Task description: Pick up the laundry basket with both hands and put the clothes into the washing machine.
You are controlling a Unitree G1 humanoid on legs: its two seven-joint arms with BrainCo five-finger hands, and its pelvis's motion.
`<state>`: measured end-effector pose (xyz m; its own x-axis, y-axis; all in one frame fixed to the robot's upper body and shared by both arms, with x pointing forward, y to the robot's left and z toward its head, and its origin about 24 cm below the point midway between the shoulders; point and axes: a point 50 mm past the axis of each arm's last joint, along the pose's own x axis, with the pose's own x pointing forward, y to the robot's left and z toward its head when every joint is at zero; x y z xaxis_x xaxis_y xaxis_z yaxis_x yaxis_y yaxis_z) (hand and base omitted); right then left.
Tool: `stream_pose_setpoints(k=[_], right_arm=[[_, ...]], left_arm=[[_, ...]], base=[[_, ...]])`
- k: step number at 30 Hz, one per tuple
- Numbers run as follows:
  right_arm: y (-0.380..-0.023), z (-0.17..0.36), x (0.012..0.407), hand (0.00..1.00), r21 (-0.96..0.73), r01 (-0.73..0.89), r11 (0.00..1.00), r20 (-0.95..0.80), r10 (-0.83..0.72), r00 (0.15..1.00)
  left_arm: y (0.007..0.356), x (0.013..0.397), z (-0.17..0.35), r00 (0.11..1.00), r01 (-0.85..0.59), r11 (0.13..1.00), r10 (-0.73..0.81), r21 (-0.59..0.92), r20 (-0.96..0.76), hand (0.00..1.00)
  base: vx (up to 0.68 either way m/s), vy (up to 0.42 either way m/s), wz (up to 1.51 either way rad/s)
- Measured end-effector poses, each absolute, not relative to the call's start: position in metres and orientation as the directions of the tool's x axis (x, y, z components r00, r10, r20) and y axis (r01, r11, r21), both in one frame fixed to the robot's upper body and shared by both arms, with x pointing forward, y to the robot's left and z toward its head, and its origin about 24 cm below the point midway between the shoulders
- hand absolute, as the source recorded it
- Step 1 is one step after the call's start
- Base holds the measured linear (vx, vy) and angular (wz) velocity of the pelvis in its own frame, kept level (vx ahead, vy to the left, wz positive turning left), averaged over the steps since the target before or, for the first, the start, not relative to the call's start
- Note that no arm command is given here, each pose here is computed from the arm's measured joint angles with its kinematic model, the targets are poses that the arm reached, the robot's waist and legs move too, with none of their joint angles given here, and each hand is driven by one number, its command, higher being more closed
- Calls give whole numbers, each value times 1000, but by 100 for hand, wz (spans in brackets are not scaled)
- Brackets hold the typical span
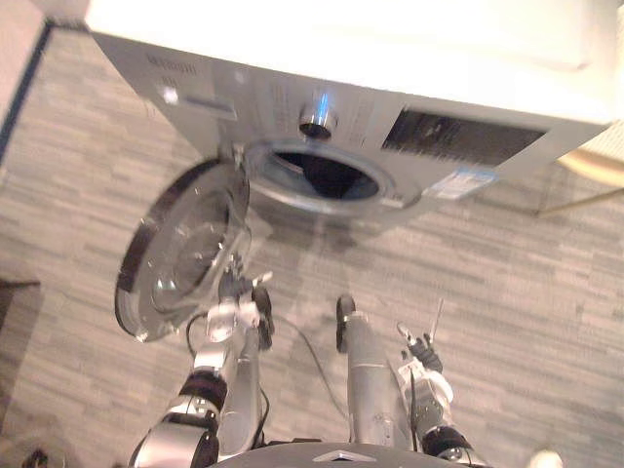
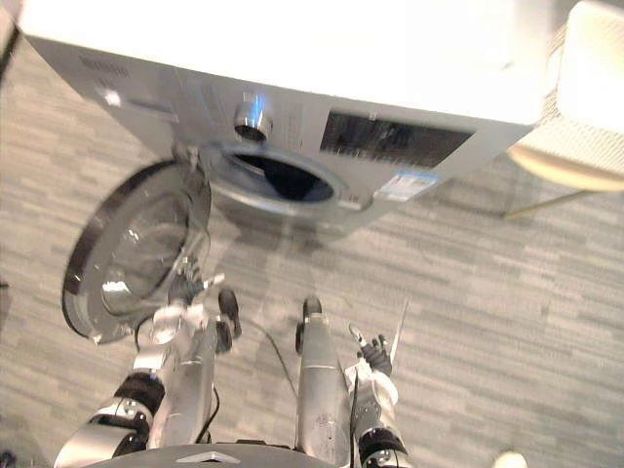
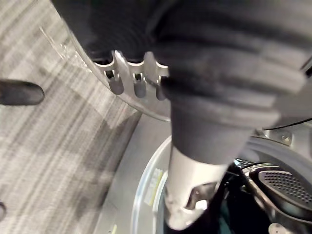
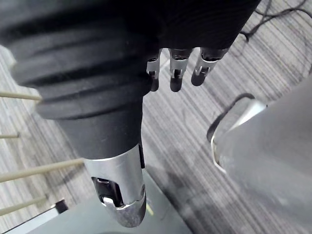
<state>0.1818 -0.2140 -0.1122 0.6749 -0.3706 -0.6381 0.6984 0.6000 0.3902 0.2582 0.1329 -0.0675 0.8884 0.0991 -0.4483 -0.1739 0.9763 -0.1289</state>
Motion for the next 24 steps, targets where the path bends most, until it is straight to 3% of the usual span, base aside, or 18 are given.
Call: stream_pose_setpoints(k=[2,3,10,15,18,20,24], right_arm=[[-211,-120,172,0,364,709,604,-672,-356,649],[-209,-127,160,0,341,718,607,-706,-338,622],[-216,-152,109,0,210,796,567,-824,-336,457],[-214,-156,106,0,157,760,630,-842,-317,437],[-206,-151,126,0,161,672,723,-823,-278,496],[-204,-145,144,0,190,658,729,-798,-275,536],[-212,-142,148,0,202,679,706,-781,-302,547]], left_arm=[[139,239,-89,834,-203,973,112,-112,-541,0],[141,215,-110,761,-232,968,122,-92,-637,0],[160,135,-154,516,-411,910,189,-47,-836,0],[162,124,-157,491,-443,895,193,-53,-850,0],[162,127,-155,521,-395,918,184,-44,-833,0],[163,137,-150,563,-339,940,184,-22,-806,0],[168,130,-152,546,-306,952,188,15,-816,0]], base=[[179,-25,-9],[188,-20,-12],[182,-18,9],[54,3,62],[-72,13,64],[-150,53,18],[-233,243,13]])
